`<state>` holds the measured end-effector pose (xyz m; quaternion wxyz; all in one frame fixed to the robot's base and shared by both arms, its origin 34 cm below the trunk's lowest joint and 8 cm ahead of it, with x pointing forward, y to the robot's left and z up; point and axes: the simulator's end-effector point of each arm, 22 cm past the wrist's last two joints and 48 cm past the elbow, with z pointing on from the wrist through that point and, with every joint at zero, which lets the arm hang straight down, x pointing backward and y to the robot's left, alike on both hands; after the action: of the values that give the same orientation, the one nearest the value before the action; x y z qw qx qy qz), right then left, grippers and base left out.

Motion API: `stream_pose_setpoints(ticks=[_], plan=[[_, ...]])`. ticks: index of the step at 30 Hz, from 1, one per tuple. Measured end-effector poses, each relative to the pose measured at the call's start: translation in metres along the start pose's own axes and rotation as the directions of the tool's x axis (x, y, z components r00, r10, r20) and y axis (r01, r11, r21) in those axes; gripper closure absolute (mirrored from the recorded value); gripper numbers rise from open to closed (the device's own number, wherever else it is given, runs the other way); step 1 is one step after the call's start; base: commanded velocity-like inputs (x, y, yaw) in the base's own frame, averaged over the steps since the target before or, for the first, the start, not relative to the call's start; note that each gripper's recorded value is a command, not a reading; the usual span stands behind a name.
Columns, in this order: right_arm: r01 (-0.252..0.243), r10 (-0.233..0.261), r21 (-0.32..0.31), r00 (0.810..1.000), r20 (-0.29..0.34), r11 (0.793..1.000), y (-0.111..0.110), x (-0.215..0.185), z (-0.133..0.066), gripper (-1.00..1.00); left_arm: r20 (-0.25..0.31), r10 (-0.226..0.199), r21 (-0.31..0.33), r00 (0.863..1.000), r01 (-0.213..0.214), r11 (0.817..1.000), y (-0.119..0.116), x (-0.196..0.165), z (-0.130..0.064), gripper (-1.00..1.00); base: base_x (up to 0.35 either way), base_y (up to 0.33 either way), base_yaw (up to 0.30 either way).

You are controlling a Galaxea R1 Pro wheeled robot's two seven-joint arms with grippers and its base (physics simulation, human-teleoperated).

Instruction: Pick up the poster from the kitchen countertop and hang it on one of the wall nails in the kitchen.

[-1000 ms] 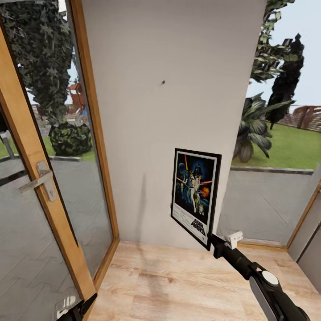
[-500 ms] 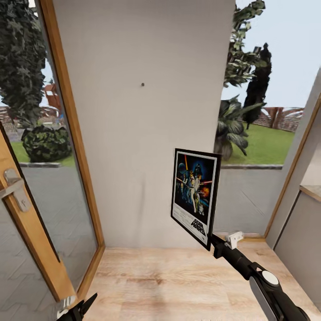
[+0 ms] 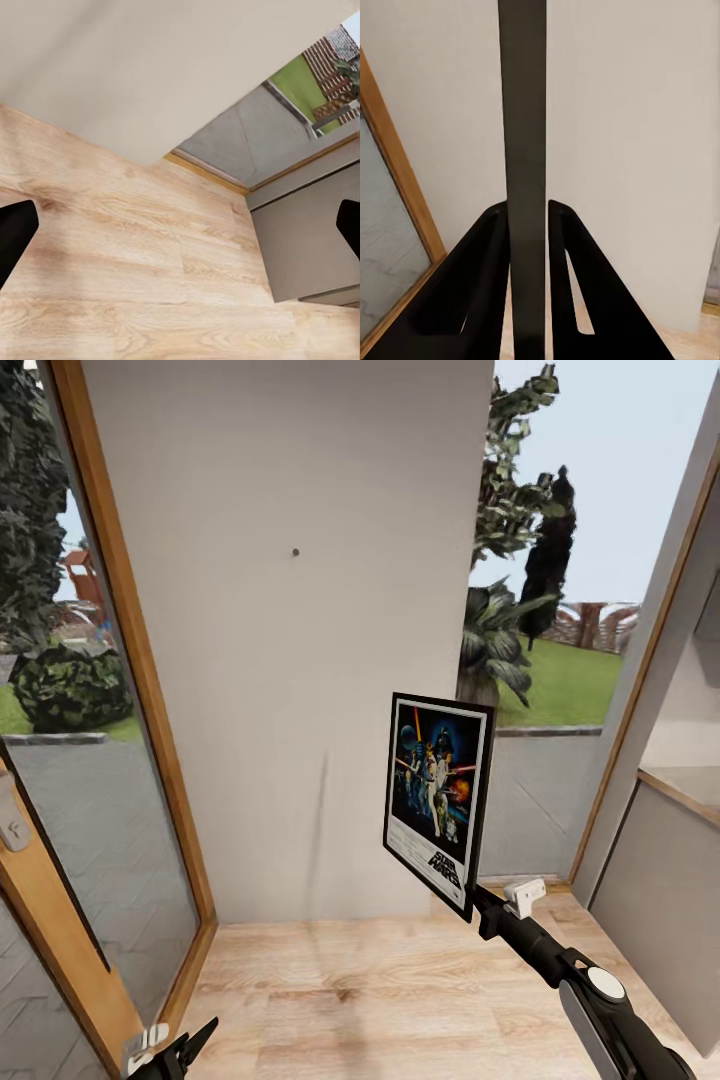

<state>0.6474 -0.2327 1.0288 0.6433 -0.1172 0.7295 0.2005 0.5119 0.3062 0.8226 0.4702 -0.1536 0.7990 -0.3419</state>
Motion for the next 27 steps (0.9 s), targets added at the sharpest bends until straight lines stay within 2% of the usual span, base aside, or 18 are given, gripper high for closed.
stream_pose_setpoints(ticks=[21,25,27], plan=[[0.007,-0.007,-0.017,1.0,-0.002,1.0,0.004,-0.002,0.0,1.0,0.001,-0.005,-0.002,1.0,0.005,1.0,0.0,0.002,0.0,-1.0,0.0,0.0,-0.001],[-0.027,0.025,-0.025,0.998,-0.063,0.999,0.007,0.002,0.001,1.0,-0.006,-0.013,-0.014,1.0,0.013,1.0,0.004,0.009,-0.006,-1.0,0.0,0.0,0.0],[-0.032,0.031,-0.025,0.997,-0.071,0.999,0.007,0.002,0.001,1.0,-0.012,-0.017,-0.02,1.0,0.017,1.0,0.006,0.014,-0.009,-1.0,0.0,0.0,0.0]])
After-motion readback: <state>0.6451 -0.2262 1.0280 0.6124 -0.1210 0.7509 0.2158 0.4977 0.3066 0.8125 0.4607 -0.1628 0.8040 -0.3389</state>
